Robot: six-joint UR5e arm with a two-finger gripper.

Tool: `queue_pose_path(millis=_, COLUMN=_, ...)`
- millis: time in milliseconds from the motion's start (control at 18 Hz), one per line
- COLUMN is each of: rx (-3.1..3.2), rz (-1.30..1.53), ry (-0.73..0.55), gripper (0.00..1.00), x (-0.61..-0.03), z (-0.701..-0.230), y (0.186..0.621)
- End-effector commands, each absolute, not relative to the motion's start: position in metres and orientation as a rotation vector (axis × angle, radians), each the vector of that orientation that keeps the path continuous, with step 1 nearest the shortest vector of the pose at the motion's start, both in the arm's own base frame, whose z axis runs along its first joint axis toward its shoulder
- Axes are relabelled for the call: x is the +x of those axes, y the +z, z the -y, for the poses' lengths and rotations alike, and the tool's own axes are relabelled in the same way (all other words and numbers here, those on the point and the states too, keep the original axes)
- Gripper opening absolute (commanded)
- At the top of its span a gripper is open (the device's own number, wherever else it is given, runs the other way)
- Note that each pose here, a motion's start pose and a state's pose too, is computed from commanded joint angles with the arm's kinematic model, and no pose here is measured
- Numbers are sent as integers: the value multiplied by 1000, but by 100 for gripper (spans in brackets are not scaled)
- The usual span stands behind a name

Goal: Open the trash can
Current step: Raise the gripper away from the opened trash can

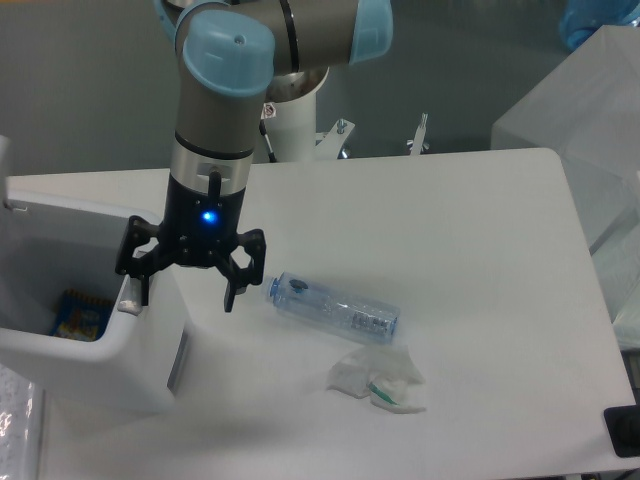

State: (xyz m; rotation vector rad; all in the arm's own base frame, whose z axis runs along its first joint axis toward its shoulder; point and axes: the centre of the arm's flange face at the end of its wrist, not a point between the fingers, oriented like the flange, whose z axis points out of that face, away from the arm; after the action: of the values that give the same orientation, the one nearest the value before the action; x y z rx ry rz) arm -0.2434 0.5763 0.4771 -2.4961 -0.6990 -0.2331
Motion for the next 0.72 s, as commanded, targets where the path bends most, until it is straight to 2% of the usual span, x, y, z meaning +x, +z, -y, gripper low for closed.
queue_pose_path(millis=222, rx=-2425, rz=655, ry=-161, gripper=100, x=-248, z=-574, y=510)
queue_pose_path(millis=389, rx=-2392, rz=656, ry=-78, gripper=100, x=-283, z=-559, y=526)
queue_pose_path(millis=556, rx=-2395, rz=715, ry=104, gripper=100, x=-323, z=-537, y=536)
queue_pose_path(millis=722, rx=-2482, rz=599, ry=273, gripper=100, x=-339, z=-529, y=531)
